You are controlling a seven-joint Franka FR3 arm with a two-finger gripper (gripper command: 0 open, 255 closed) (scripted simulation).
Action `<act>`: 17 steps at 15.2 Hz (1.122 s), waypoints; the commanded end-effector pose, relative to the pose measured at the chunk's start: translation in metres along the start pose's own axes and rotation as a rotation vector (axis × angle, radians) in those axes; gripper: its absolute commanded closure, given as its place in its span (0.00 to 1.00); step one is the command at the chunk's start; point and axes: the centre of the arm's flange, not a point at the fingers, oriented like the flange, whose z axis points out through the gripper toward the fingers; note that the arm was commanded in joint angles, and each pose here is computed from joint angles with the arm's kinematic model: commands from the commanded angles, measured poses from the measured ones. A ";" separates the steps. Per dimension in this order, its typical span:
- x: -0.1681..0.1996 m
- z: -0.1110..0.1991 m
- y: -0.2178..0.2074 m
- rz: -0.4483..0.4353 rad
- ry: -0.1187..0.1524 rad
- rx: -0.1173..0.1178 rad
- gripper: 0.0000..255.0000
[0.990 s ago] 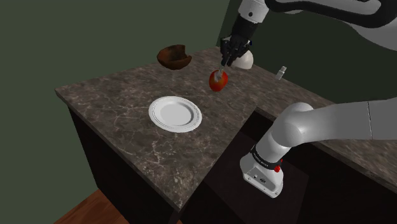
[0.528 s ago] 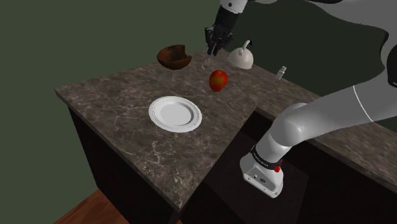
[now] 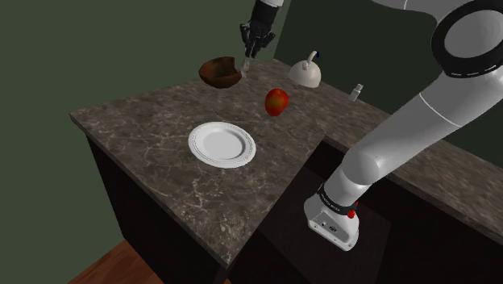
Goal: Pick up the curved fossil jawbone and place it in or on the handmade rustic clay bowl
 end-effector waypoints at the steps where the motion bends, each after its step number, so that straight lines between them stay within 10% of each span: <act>1: 0.025 0.001 -0.005 0.000 0.000 0.000 1.00; 10: 0.150 0.012 -0.030 0.000 0.000 0.000 1.00; 17: 0.146 0.049 -0.028 0.000 0.000 0.000 1.00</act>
